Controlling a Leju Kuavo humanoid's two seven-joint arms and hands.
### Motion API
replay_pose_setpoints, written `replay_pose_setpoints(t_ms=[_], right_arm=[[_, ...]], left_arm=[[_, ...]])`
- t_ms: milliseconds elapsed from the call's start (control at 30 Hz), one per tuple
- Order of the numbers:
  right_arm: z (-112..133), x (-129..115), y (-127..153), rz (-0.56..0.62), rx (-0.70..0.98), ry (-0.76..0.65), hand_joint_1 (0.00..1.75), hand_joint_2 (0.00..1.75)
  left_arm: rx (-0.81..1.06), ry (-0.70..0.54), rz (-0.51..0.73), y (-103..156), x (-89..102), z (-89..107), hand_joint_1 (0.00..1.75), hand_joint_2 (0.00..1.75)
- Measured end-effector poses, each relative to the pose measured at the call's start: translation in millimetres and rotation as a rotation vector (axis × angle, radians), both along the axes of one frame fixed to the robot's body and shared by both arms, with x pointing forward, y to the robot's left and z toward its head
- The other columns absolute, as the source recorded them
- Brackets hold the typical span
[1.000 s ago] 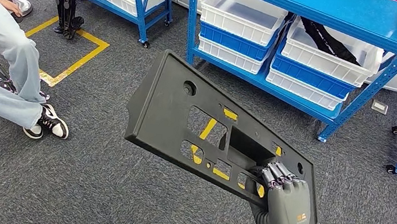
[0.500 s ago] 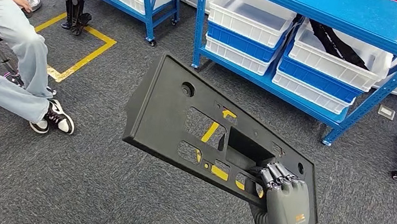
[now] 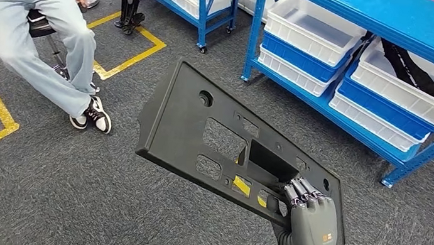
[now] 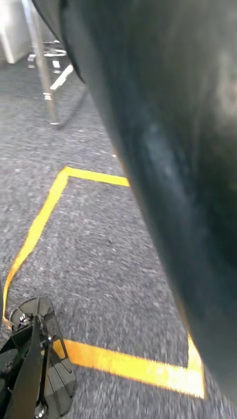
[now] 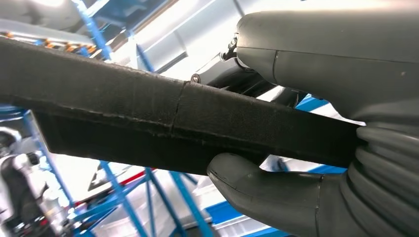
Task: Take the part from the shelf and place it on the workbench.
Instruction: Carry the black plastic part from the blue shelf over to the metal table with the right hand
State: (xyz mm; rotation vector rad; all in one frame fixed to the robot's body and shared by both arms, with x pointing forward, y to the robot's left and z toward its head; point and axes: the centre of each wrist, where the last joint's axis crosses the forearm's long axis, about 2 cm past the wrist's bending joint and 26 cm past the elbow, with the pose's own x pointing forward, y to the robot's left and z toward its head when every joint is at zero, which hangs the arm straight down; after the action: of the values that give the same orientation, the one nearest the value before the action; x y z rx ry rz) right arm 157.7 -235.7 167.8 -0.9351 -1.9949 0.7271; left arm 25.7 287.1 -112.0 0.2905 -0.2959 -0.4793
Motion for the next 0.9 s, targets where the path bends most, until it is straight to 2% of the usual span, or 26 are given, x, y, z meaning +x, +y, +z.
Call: replay_pose_setpoints(t_ms=[433,900], right_arm=[[-0.5,-0.2,-0.5,-0.001,-0.001,0.001,1.75,1.75],[-0.9,-1.0,-0.5,-0.002,0.002,0.004,1.75,1.75]], left_arm=[[0.001,-0.009,-0.003,0.2,4.9,0.4,0.00,0.00],[-0.001,-0.001,-0.011,-1.2,1.3,0.1,0.00,0.00]])
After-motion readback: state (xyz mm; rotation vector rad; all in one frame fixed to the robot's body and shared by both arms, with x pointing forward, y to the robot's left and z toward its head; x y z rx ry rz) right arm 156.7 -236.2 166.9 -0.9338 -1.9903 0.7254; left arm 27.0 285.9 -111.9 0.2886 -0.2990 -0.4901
